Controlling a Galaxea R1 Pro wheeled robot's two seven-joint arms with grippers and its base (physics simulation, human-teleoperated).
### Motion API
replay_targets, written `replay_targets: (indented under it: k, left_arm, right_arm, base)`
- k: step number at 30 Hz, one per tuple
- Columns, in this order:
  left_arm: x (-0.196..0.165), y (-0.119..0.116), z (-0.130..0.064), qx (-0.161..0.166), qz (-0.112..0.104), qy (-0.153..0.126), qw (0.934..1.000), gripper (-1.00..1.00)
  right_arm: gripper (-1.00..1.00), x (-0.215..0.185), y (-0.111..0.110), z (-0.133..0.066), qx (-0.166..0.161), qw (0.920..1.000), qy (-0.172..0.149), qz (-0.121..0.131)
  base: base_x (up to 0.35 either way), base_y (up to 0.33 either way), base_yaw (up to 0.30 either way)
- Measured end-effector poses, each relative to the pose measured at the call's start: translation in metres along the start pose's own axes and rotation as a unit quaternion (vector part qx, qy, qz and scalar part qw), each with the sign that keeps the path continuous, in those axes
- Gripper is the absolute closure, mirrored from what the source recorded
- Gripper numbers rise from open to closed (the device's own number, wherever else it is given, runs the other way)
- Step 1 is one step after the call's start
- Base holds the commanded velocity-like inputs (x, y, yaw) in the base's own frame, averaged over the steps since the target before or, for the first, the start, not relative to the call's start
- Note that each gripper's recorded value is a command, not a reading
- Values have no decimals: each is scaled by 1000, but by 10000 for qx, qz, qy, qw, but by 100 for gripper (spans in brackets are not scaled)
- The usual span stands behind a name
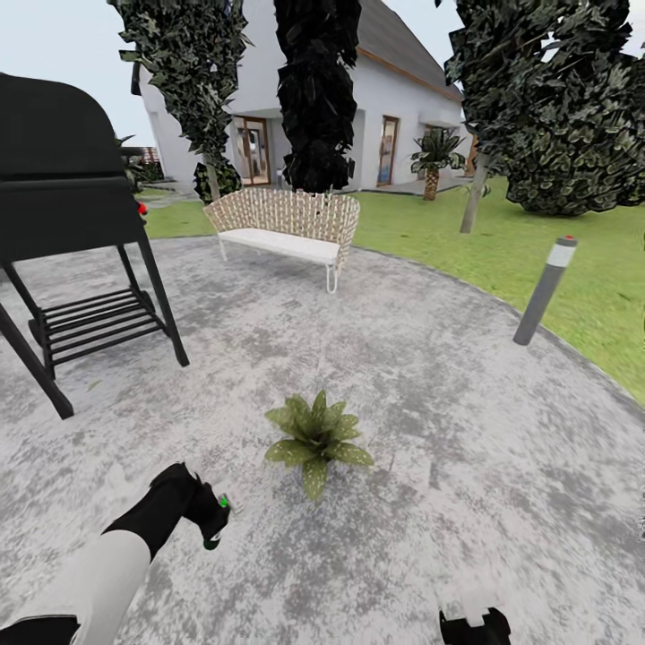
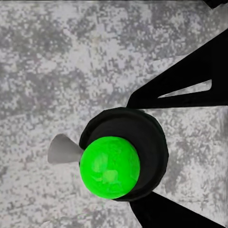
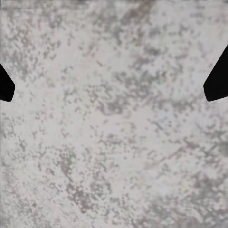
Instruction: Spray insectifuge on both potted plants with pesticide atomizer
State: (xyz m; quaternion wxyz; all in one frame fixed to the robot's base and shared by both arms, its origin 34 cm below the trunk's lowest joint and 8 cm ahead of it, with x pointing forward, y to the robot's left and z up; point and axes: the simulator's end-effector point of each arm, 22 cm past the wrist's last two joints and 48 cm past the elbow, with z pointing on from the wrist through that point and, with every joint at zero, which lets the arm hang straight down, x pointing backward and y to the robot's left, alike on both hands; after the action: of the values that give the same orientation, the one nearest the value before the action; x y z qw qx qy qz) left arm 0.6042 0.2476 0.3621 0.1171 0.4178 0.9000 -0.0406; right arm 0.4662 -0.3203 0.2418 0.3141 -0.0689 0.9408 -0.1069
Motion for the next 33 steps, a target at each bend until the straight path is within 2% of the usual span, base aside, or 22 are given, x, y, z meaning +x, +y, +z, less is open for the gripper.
replay_targets:
  k: [4, 5, 8, 10, 12, 13, 14, 16, 17, 19, 21, 23, 25, 26, 27, 28, 29, 33]
  left_arm:
    - [-2, -3, 1, 16, 3, -63, 10000, 100]
    - [-17, -5, 1, 35, 284, -401, 9988, 100]
    - [-22, -6, 1, 77, 259, -543, 9982, 100]
    - [-23, -7, 0, 87, 258, -572, 9980, 100]
    - [-24, -7, 0, 91, 261, -584, 9979, 100]
    - [-24, -8, 0, 94, 262, -589, 9979, 100]
    - [-25, -8, 1, 99, 262, -594, 9978, 100]
    - [-27, -10, 1, 116, 251, -623, 9977, 100]
    - [-28, -10, 1, 126, 239, -639, 9976, 100]
    - [-24, -14, 4, 203, 183, -633, 9976, 100]
    - [-19, -19, 7, 290, 152, -592, 9977, 100]
    - [-19, -19, 7, 282, 180, -578, 9978, 100]
    - [-22, -18, 6, 251, 241, -572, 9978, 100]
    - [-27, -24, 8, 246, 617, -496, 9966, 100]
    - [-31, -30, 10, 262, 915, -483, 9943, 100]
    - [-36, -37, 11, 305, 1124, -479, 9920, 100]
    - [-39, -42, 12, 333, 1223, -472, 9908, 100]
    - [-46, -59, 17, 410, 1616, -375, 9853, 100]
  right_arm:
    - [-100, -3, 1, 0, -3, 10000, -35, 20]
    - [-100, -3, 1, 0, -11, 10000, -27, 11]
    - [-100, -6, 3, 1, -32, 10000, -56, 3]
    - [-100, -30, 5, 4, -71, 9995, -313, 26]
    - [-100, -78, 9, 7, -121, 9966, -818, 49]
    - [-100, -107, 13, 6, -181, 9933, -1143, -66]
    - [-100, -124, 15, 4, -220, 9907, -1332, -187]
    - [-100, -157, 27, -1, -354, 9813, -1747, -725]
    - [-100, -163, 32, -3, -441, 9784, -1817, -886]
    - [-100, -174, 55, -6, -920, 9697, -1913, -1209]
    - [-100, -196, 85, -11, -1648, 9541, -2014, -1484]
    - [-100, -221, 118, -25, -2526, 9280, -2108, -1749]
    - [-100, -234, 136, -38, -3083, 9053, -2137, -1995]
    - [100, -234, 153, -49, -3565, 8751, -2059, -2543]
    - [100, -231, 155, -51, -3628, 8676, -2013, -2739]
    - [100, -227, 158, -51, -3663, 8616, -1980, -2903]
    - [100, -226, 160, -52, -3688, 8592, -1966, -2951]
    - [100, -224, 185, -68, -4050, 8400, -1978, -3021]
  base:
    - [-35, 0, 0]
    - [0, 0, 0]
    - [0, 0, 0]
    - [0, 0, 0]
    - [0, 0, 0]
    - [0, 0, 0]
    - [0, 0, 0]
    - [0, 0, 0]
    - [0, 0, 0]
    - [0, 0, 0]
    - [0, 0, 0]
    - [0, 0, 0]
    - [0, 0, 0]
    - [0, 0, 0]
    - [0, 0, 0]
    - [0, 0, 0]
    - [0, 0, 0]
    - [0, 0, 0]
